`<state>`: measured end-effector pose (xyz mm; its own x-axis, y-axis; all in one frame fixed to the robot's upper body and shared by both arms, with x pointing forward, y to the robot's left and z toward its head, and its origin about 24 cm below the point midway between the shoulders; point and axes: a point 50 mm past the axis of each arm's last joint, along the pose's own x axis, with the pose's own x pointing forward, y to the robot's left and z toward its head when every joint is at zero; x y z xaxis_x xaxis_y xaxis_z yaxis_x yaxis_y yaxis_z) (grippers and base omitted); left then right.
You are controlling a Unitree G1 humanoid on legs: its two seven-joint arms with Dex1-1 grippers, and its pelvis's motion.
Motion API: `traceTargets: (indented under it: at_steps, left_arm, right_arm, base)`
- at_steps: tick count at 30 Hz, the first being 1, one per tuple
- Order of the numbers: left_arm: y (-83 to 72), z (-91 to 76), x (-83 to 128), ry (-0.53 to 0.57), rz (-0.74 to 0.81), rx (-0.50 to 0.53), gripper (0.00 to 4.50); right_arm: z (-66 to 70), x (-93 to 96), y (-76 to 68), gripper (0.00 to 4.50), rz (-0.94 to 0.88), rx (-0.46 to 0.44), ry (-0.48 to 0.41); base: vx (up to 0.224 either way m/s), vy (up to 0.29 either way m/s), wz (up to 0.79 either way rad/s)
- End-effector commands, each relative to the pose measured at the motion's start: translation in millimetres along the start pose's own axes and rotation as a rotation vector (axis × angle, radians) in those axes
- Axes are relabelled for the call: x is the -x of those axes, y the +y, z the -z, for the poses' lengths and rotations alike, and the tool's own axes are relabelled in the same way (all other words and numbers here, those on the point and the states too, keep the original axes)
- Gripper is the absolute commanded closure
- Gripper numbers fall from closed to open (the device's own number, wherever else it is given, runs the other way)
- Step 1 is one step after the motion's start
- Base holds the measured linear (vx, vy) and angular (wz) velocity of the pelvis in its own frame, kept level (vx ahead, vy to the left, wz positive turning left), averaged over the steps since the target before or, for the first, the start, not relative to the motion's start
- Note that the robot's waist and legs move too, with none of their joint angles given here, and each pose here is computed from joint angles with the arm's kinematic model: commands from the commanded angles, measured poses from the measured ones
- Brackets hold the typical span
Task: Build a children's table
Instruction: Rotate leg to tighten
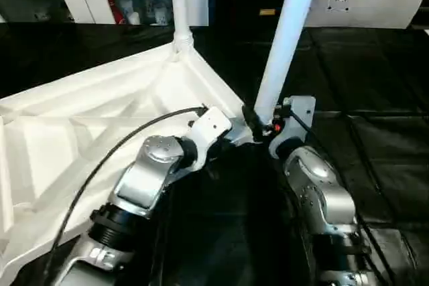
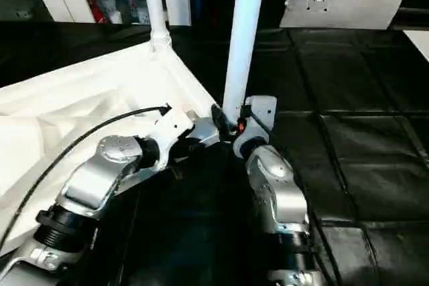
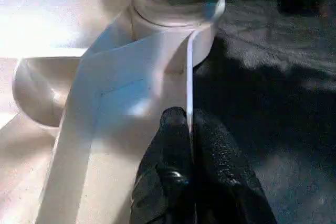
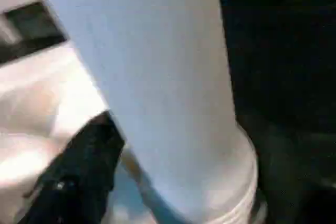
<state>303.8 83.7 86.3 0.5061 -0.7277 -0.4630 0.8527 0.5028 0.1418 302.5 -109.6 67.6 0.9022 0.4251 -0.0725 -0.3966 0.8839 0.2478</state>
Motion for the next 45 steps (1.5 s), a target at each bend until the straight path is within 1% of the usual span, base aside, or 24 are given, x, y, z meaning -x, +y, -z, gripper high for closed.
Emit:
traceTargets:
  at_steps: [1,2,4,5,6,7,8,9,12,13,15,17,19,22,29,30,33,34,35,39,41,43,45]
  left_arm:
    - [3.1,-4.8,5,-0.049,0.050,-0.068,4.50]
    - [6.2,1.4,10,-0.042,0.100,-0.110,4.50]
    - [7.2,4.7,12,-0.041,0.140,-0.140,4.50]
    - [8.1,8.5,15,-0.027,0.167,-0.153,4.50]
    - [8.6,10.8,16,-0.016,0.182,-0.159,4.50]
    - [8.1,15.2,19,0.003,0.234,-0.185,4.50]
    - [7.5,21.5,23,0.026,0.315,-0.225,4.50]
    - [7.4,23.3,25,0.030,0.342,-0.241,4.50]
    - [7.6,25.8,27,0.033,0.394,-0.244,4.50]
    - [8.1,28.1,30,0.038,0.464,-0.259,4.50]
    - [8.9,29.4,33,0.044,0.525,-0.273,4.50]
    - [11.2,28.9,34,0.051,0.579,-0.303,4.50]
    - [11.8,28.8,33,0.054,0.596,-0.316,4.50]
    - [10.4,27.5,33,0.061,0.673,-0.360,4.50]
    - [6.0,24.9,30,0.064,0.782,-0.424,4.50]
    - [5.9,24.9,30,0.064,0.783,-0.425,4.50]
    - [4.3,23.7,28,0.061,0.799,-0.437,4.50]
    - [4.2,23.5,27,0.059,0.804,-0.440,4.50]
    - [3.8,23.3,27,0.058,0.811,-0.447,4.50]
    - [3.7,24.2,27,0.057,0.822,-0.452,4.50]
    - [4.0,24.7,27,0.058,0.825,-0.454,4.50]
    - [4.3,25.1,27,0.060,0.829,-0.456,4.50]
    - [4.9,25.6,27,0.062,0.831,-0.457,4.50]
  right_arm:
    - [6.5,7.3,1.5,0.38,-0.109,0.006,0.043]
    - [2.2,17.3,-7.3,0.35,-0.183,0.047,0.048]
    - [-1.3,23.1,-11.4,0.30,-0.239,0.082,0.049]
    - [-4.2,27.9,-15.9,0.08,-0.279,0.124,0.057]
    - [-5.9,30.7,-18.7,0.08,-0.301,0.149,0.063]
    - [-9.3,35.0,-25.2,0.08,-0.334,0.193,0.078]
    - [-15.9,40.9,-33.9,0.08,-0.397,0.263,0.093]
    - [-18.3,42.9,-36.0,0.08,-0.425,0.284,0.097]
    - [-22.4,47.3,-37.6,0.08,-0.499,0.305,0.115]
    - [-26.0,51.9,-37.6,0.08,-0.596,0.328,0.145]
    - [-28.6,55.2,-37.4,0.08,-0.680,0.348,0.176]
    - [-27.7,56.9,-35.8,0.08,-0.785,0.373,0.232]
    - [-26.9,57.4,-35.7,0.08,-0.813,0.381,0.250]
    - [-23.4,55.8,-32.9,0.08,-0.898,0.441,0.295]
    - [-22.5,50.0,-25.5,0.08,-1.027,0.439,0.353]
    - [-22.5,49.9,-25.5,0.22,-1.027,0.439,0.353]
    - [-22.3,46.7,-23.5,0.22,-1.049,0.428,0.359]
    - [-22.0,45.7,-23.1,0.32,-1.057,0.427,0.362]
    - [-21.2,45.2,-22.6,0.55,-1.069,0.424,0.371]
    - [-19.2,44.7,-20.7,0.66,-1.097,0.413,0.383]
    - [-18.5,44.5,-20.2,0.95,-1.107,0.409,0.387]
    - [-18.2,43.9,-20.1,1.01,-1.114,0.405,0.390]
    - [-17.8,43.4,-20.0,1.26,-1.119,0.400,0.392]
  base:
    - [0.000,0.000,0.00]
    - [0.000,0.000,0.00]
    - [0.000,0.000,0.00]
    - [0.000,0.000,0.00]
    - [0.000,0.000,0.00]
    - [0.000,0.000,0.00]
    - [0.000,0.000,0.00]
    - [0.000,0.000,0.00]
    - [0.000,0.000,0.00]
    - [0.000,0.000,0.00]
    - [0.000,0.000,0.00]
    - [0.000,0.000,0.00]
    - [0.000,0.000,0.00]
    - [0.000,0.000,0.00]
    - [0.000,0.000,0.00]
    - [0.000,0.000,0.00]
    - [0.000,0.000,0.00]
    - [0.000,0.000,0.00]
    - [0.000,0.000,0.00]
    - [0.000,0.000,0.00]
    - [0.000,0.000,0.00]
    - [0.000,0.000,0.00]
    - [0.000,0.000,0.00]
